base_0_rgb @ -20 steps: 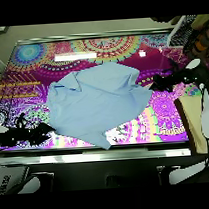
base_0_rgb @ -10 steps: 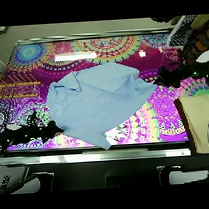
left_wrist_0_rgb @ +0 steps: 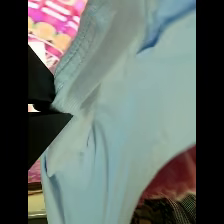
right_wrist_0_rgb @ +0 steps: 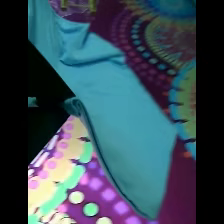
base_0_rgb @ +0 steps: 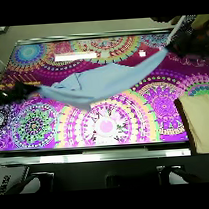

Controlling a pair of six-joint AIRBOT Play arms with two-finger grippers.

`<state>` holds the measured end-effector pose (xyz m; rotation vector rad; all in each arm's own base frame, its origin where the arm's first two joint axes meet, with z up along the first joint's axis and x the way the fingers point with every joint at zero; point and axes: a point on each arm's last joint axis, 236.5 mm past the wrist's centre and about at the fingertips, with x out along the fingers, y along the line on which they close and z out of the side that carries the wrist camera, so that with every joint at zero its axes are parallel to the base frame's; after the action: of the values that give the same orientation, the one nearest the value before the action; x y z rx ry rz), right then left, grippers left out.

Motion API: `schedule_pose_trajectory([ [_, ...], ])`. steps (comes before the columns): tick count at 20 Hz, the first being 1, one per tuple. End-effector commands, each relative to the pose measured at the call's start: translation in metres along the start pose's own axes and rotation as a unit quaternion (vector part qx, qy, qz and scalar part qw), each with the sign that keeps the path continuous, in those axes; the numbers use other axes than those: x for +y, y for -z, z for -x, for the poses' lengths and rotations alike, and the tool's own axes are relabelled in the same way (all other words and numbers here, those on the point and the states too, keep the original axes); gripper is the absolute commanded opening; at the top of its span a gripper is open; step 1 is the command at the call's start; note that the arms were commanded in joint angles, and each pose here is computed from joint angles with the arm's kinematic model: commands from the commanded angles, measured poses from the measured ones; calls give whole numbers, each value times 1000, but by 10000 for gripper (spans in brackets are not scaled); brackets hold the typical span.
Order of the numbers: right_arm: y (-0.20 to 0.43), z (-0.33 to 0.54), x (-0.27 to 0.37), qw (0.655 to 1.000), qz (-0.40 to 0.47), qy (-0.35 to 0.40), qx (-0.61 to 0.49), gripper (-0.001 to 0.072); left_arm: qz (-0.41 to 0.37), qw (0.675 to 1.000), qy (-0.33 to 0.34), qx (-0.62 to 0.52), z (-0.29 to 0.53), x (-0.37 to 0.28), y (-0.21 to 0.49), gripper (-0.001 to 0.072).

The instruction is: Fold the clothes and pants, and hang the long-sleeved shirts on hangers.

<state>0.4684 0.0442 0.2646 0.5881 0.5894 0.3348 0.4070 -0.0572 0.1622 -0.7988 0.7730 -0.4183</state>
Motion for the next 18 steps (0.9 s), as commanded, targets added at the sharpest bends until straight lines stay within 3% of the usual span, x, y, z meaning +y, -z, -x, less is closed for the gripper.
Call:
schedule_pose_trajectory([
  [1, -68, 117, 92, 973, 83, -33, -213, 40, -121, 984, -30, -126, 104, -103, -69, 12],
  [5, -58, 256, 161, 926, 144, -19, -349, 40, -210, 935, -147, -246, 217, -162, -75, 13],
  [9, -37, 319, 172, 905, 137, 10, -402, 40, -212, 905, -177, -323, 274, -192, -50, 12],
  [13, -30, 270, 140, 940, 111, 40, -320, 41, -197, 913, -181, -307, 263, -178, -53, 13],
  [18, -31, 132, 45, 985, 1, 82, -152, 41, -127, 960, -182, -170, 162, -86, -87, 13],
])
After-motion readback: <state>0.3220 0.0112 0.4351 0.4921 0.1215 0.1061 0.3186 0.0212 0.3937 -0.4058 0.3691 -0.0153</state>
